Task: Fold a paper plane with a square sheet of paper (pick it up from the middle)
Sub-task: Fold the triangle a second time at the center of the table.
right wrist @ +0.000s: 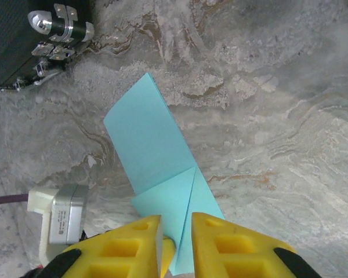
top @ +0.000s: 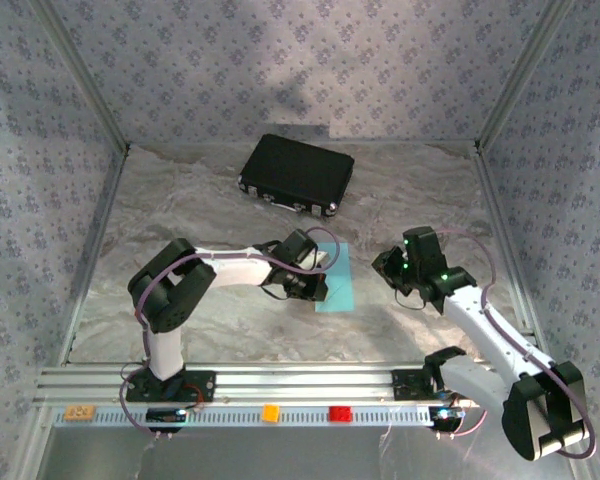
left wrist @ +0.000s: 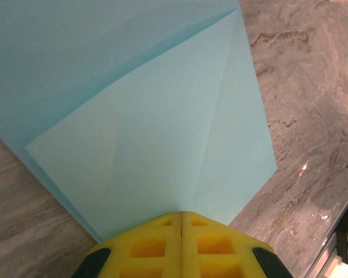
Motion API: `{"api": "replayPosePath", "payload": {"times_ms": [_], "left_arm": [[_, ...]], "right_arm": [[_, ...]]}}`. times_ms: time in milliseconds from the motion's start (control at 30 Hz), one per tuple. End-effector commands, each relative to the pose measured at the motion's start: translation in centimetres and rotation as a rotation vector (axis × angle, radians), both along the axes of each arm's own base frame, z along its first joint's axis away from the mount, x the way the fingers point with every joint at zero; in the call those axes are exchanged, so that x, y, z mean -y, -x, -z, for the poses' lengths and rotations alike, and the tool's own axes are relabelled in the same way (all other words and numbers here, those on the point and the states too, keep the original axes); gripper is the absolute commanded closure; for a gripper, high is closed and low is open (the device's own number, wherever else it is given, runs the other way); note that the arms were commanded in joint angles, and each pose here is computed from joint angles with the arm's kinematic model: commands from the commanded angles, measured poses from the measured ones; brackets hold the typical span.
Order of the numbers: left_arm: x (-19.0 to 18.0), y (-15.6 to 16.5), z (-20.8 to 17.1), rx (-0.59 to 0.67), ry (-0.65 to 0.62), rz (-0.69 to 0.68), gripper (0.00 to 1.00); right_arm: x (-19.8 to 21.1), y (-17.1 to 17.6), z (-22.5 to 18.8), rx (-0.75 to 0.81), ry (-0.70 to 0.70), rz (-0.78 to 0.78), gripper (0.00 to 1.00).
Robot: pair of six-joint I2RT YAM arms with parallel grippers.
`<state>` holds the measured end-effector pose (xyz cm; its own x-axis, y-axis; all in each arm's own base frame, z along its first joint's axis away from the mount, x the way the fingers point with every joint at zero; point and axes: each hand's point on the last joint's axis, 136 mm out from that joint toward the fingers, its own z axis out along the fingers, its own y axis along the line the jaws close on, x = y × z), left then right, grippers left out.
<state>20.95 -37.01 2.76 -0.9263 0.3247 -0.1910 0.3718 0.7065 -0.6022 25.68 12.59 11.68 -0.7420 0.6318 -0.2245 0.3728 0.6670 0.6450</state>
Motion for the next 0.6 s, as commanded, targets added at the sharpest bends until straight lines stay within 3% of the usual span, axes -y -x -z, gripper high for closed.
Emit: {"api": "replayPosePath", "payload": {"times_ms": [0, 233, 567], "left_arm": [[1.3, -0.6, -3.0, 0.037, 0.058, 0.015, 0.94], [2.0, -2.9, -5.9, 0.097, 0.102, -0.012, 0.87], [0.6, -5.2, -3.0, 0.061, 0.056, -0.034, 0.96]], "right_arm": [[0.5, 0.6, 0.4, 0.057, 0.091, -0.031, 0.68], [-0.7, 2.2, 0.6, 0.122, 0.01, -0.078, 0.58], [-3.6, 5.3, 2.9, 0.019, -0.07, -0.191, 0.57]]}}
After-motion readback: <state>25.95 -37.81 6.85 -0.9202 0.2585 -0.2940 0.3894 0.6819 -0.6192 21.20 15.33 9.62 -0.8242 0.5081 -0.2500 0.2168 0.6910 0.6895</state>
